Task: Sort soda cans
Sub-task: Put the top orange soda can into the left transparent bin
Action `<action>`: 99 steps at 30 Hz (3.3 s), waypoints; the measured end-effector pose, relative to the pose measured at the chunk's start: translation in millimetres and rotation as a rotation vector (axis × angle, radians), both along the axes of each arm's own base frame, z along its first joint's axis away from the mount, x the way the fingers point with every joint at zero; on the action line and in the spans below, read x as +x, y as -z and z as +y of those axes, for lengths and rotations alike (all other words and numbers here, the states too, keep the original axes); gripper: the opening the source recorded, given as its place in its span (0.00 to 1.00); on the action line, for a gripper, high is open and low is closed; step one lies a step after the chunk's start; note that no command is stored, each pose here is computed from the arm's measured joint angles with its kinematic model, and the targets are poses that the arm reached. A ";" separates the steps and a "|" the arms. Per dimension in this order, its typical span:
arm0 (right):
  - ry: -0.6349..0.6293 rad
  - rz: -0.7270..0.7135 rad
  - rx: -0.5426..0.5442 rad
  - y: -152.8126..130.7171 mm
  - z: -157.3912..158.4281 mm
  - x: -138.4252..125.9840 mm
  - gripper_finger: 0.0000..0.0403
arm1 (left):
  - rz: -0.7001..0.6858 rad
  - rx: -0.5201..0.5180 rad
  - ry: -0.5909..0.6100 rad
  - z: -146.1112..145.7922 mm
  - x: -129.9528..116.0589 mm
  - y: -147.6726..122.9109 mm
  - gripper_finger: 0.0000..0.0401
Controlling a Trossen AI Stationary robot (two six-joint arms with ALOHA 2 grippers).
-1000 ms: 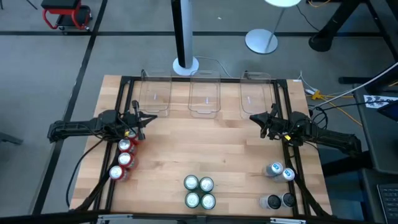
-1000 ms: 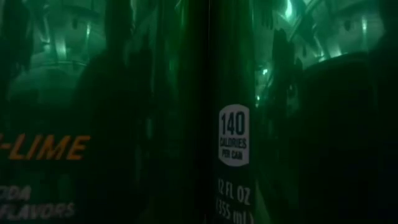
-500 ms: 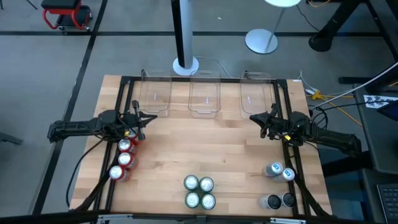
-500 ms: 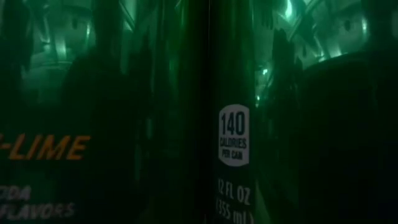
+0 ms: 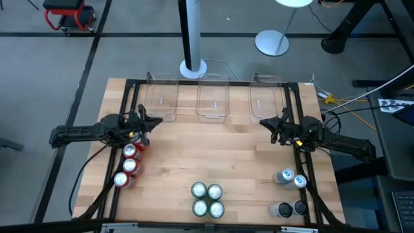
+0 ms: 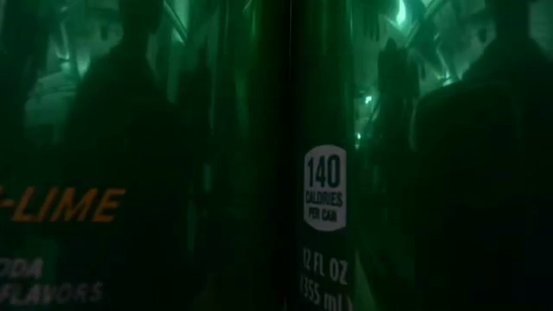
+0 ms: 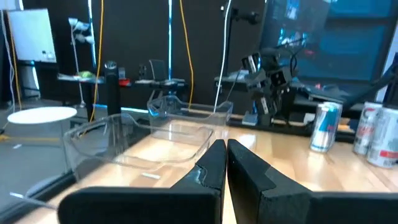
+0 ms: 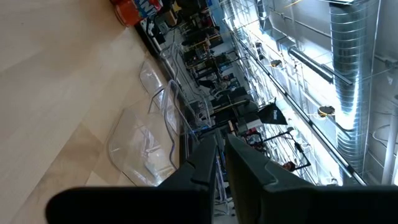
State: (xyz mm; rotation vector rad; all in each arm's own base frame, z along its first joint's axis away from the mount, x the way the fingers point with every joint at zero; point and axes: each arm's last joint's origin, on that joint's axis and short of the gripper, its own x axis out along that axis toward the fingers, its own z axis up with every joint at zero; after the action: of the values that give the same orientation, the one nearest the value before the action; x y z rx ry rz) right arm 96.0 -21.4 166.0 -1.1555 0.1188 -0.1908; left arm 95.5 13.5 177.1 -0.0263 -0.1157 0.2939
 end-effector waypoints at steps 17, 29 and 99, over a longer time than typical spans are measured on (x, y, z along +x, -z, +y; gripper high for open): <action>0.161 -0.008 -0.110 -3.9 -4.4 -1.4 0.09 | -0.012 -0.074 -0.069 0.7 -20.2 -78.0 0.02; 0.162 0.004 -0.131 -3.3 -4.4 -1.4 0.09 | 0.319 -0.144 -0.146 1.9 -26.2 -178.3 0.02; 0.161 0.018 -0.156 -2.7 -4.4 -1.4 0.09 | 1.351 -0.784 -0.282 -1.6 50.6 -115.7 0.74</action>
State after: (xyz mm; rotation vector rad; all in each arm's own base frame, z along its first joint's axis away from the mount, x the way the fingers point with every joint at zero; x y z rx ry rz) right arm 94.6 -25.8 168.8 -1.3034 0.2162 -0.3370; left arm 146.2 11.9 292.9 -0.5797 1.3531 0.5693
